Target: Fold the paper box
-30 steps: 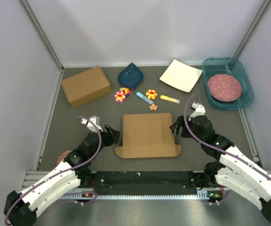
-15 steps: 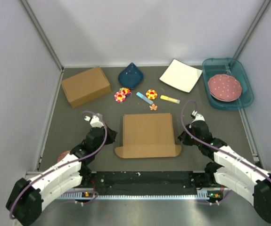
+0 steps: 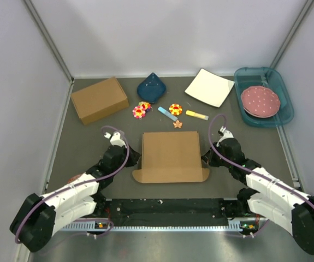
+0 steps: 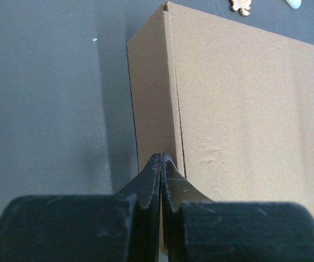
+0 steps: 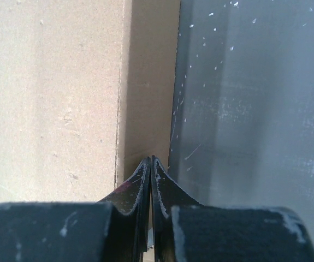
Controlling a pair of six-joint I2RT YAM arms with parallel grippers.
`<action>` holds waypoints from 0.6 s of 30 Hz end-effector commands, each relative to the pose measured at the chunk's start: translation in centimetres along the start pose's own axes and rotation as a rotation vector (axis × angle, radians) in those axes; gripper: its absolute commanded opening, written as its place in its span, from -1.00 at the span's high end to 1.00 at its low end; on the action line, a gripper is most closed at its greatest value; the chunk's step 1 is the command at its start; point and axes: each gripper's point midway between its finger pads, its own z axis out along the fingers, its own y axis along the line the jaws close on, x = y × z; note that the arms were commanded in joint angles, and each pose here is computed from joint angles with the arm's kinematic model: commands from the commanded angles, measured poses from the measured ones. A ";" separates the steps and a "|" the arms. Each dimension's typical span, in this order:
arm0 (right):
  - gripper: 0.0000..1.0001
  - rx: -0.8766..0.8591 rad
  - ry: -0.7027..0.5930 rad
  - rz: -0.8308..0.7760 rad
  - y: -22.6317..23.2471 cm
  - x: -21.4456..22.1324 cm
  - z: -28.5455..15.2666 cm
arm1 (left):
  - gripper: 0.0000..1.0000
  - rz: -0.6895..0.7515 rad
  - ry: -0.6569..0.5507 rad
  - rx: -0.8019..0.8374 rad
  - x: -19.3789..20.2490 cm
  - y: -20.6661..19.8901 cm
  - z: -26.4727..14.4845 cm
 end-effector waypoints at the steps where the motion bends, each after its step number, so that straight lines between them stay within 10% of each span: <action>1: 1.00 -0.045 -0.033 0.009 0.8 -0.7 0.0 | 1.00 -0.001 -0.020 0.062 -0.6 -1.3 0.3; 18: 1.00 -0.037 -0.050 -0.003 0.6 -1.0 -0.3 | 1.00 -0.005 -0.015 0.066 1.2 0.5 -1.7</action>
